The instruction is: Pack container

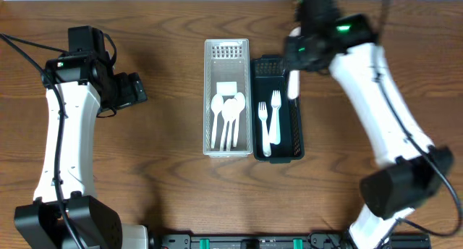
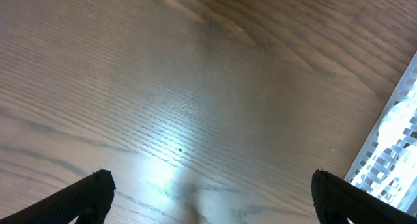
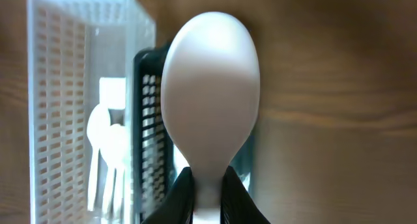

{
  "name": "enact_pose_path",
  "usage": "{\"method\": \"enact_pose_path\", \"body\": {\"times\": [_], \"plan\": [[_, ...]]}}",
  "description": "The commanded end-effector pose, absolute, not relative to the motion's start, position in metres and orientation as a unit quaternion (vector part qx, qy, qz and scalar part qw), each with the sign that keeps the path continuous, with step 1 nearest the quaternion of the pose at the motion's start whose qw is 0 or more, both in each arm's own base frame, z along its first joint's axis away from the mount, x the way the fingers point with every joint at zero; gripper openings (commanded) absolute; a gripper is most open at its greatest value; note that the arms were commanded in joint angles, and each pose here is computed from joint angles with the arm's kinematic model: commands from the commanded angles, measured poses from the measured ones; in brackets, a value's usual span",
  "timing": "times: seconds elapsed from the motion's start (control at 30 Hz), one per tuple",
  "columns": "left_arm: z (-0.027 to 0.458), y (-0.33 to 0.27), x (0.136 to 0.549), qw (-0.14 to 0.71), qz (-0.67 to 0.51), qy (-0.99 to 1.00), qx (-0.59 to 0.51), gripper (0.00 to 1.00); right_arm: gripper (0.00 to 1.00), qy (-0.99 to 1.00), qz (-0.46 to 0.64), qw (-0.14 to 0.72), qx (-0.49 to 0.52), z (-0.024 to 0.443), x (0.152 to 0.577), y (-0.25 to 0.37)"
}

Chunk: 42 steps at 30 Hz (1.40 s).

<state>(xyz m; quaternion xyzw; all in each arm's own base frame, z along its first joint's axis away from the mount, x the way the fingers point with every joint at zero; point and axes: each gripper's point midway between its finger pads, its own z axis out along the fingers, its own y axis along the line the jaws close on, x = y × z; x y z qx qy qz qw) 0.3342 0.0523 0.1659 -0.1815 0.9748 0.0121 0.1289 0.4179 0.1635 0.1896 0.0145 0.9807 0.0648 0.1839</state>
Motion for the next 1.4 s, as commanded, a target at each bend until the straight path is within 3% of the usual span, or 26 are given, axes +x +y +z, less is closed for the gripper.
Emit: {"method": "enact_pose_path", "body": {"times": [0.0, 0.3, 0.4, 0.63, 0.73, 0.87, 0.9, 1.07, 1.23, 1.37], "plan": [[0.172, 0.055, 0.335, 0.137, 0.017, 0.974, -0.18, 0.98, 0.01, 0.987, 0.037, 0.149, 0.053, 0.152, 0.418, 0.171], [0.172, 0.055, 0.335, 0.137, 0.017, 0.974, -0.18, 0.98, 0.02, 0.996, 0.013, 0.082, 0.024, 0.095, 0.406, 0.193], [0.172, 0.055, 0.335, 0.137, 0.017, 0.974, -0.18, 0.98, 0.1, 0.997, 0.017, 0.081, 0.009, 0.097, 0.404, 0.194], [0.178, 0.054, 0.335, 0.149, 0.013, 0.972, -0.181, 0.98, 0.84, 0.986, 0.017, 0.162, -0.026, 0.15, 0.425, 0.178], [0.193, 0.052, 0.338, 0.181, 0.012, 0.967, -0.177, 0.98, 0.97, 0.972, -0.006, 0.235, 0.006, 0.195, 0.445, 0.146], [0.232, 0.039, 0.363, 0.281, 0.006, 0.951, -0.13, 0.98, 0.93, 0.939, -0.018, 0.343, 0.013, 0.253, 0.48, 0.099], [0.244, 0.033, 0.375, 0.316, 0.005, 0.942, -0.11, 0.98, 0.97, 0.932, -0.021, 0.362, 0.022, 0.263, 0.487, 0.084], [0.282, -0.005, 0.429, 0.433, -0.017, 0.9, -0.055, 0.98, 0.99, 0.923, -0.043, 0.37, 0.099, 0.265, 0.501, 0.002], [0.284, -0.017, 0.449, 0.457, -0.025, 0.888, -0.044, 0.98, 0.97, 0.916, -0.072, 0.368, 0.146, 0.264, 0.5, -0.064], [0.278, -0.021, 0.441, 0.439, -0.021, 0.898, -0.029, 0.98, 0.93, 0.927, -0.076, 0.328, 0.165, 0.253, 0.479, -0.088]]}}
